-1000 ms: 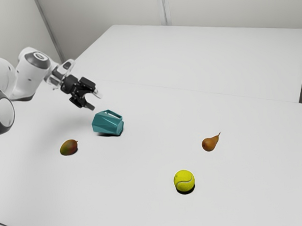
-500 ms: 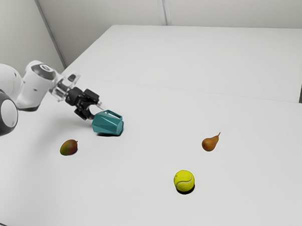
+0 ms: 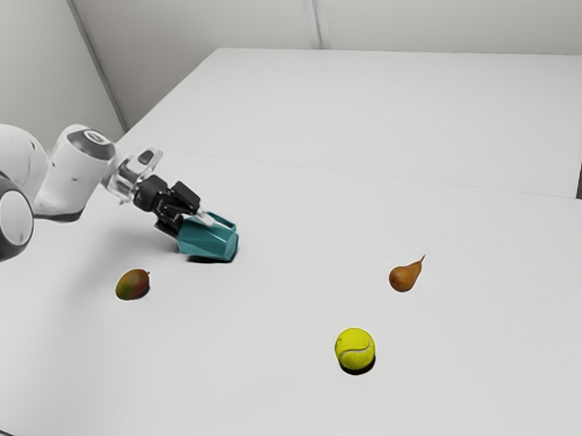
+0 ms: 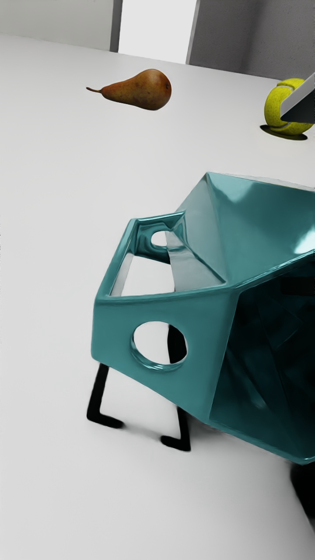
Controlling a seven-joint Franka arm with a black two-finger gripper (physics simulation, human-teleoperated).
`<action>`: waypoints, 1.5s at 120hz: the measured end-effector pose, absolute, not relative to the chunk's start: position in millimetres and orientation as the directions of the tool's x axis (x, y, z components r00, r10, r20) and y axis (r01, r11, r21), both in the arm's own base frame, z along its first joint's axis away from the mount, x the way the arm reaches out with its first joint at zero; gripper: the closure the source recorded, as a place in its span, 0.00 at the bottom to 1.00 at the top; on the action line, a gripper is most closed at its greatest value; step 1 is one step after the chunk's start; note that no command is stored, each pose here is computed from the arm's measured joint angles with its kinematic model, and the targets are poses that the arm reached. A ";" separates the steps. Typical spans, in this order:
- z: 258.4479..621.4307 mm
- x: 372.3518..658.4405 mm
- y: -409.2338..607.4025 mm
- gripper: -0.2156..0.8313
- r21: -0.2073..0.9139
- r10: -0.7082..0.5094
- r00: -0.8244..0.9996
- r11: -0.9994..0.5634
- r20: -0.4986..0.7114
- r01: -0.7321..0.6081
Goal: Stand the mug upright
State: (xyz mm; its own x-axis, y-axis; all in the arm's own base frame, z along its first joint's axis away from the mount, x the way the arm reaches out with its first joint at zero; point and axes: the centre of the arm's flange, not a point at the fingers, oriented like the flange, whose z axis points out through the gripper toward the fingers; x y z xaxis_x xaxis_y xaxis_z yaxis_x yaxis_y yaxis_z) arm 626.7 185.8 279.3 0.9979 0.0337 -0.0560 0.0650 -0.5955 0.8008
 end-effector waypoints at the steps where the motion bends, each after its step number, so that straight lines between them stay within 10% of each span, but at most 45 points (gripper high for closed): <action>1: 279.9 626.8 185.7 0.49 0.801 0.033 0.998 -0.596 -0.055 0.064; 49: 308.0 635.3 163.5 0.87 0.805 -0.005 1.000 -0.594 -0.007 0.003; 115: 350.4 639.5 142.6 0.95 0.775 -0.046 0.998 -0.629 0.047 -0.066; 180: 419.6 606.9 -13.0 0.96 0.143 -0.527 0.842 -0.830 0.113 -0.539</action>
State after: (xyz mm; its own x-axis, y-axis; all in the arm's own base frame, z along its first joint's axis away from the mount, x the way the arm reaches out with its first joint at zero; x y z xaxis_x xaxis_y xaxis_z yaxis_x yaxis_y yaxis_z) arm 606.9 -13.0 419.6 0.8424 -0.5269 0.1126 -0.5385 -0.8303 0.1434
